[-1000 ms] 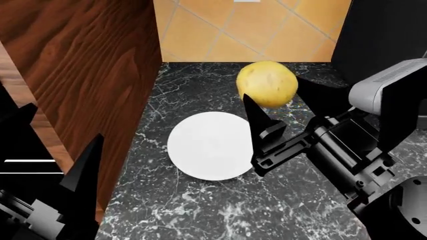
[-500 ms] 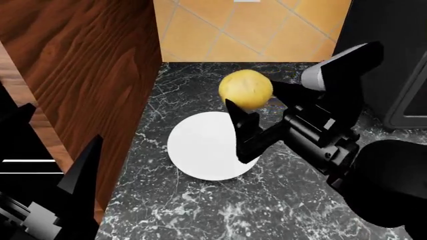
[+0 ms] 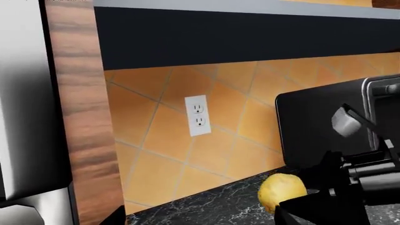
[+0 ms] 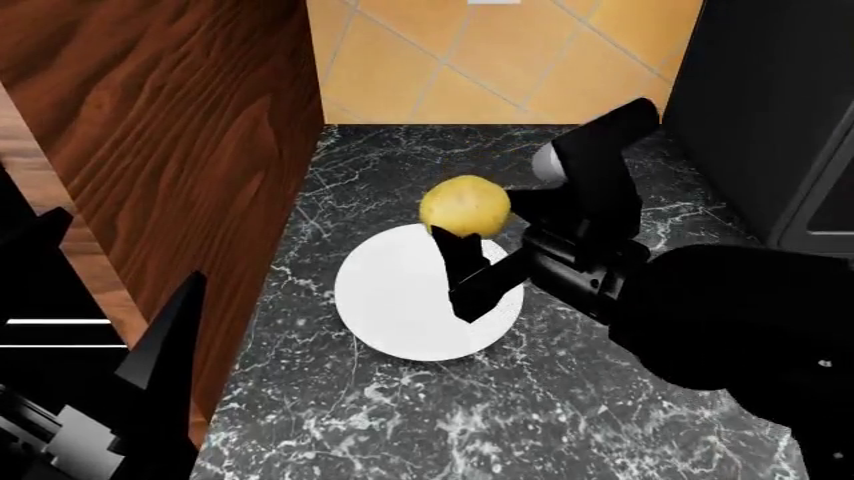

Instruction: Pick the potato from the oven and place it on the plate on the counter.

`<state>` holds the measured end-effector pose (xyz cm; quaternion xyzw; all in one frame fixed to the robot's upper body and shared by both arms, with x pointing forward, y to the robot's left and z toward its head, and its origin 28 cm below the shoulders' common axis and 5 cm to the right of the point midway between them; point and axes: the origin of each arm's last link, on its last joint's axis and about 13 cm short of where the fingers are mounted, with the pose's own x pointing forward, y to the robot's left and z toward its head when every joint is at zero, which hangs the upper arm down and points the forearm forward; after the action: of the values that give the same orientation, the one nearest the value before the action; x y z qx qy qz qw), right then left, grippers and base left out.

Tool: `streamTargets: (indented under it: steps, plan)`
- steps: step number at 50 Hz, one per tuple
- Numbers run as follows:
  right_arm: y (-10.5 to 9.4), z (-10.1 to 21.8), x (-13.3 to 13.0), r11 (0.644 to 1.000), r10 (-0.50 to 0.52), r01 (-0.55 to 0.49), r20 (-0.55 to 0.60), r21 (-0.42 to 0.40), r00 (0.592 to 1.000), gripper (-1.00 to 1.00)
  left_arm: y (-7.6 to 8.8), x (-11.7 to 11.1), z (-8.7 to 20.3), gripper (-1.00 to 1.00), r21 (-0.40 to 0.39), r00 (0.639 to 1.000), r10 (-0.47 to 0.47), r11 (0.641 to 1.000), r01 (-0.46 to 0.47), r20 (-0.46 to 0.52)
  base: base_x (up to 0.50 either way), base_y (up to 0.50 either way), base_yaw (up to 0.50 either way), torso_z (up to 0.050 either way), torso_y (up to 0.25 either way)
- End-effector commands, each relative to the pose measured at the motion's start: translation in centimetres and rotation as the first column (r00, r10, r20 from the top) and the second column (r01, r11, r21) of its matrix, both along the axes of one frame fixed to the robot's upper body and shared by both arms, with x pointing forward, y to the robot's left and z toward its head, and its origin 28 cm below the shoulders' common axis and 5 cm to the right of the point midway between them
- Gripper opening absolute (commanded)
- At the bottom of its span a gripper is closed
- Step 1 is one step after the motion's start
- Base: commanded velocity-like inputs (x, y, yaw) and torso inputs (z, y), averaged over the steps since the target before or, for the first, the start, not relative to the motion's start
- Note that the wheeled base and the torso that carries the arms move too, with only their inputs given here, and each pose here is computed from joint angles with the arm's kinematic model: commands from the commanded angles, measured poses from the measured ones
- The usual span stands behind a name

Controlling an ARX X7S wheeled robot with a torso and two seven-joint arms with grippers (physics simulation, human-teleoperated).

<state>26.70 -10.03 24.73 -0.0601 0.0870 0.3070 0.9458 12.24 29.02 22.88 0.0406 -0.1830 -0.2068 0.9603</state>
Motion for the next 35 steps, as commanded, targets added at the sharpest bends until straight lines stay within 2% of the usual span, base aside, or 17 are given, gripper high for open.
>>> streamTargets:
  steps: [1, 35]
  plan:
    - [0.1, -1.0, 1.6, 0.999, -0.013, 0.012, -0.046, -0.037, 0.999, -1.0, 0.0, -0.1, 0.1, 1.0, -0.001, 1.0, 0.002, 1.0, -0.002, 0.001, 0.0, 0.0, 0.0, 0.0, 0.0]
    - [0.8, -2.2, 5.0, 1.0, -0.008, 0.005, -0.167, -0.019, 0.986, -1.0, -0.1, -0.2, 0.3, 1.0, -0.004, 1.0, 0.0, 1.0, 0.0, -0.002, 0.0, 0.0, 0.0, 0.0, 0.0]
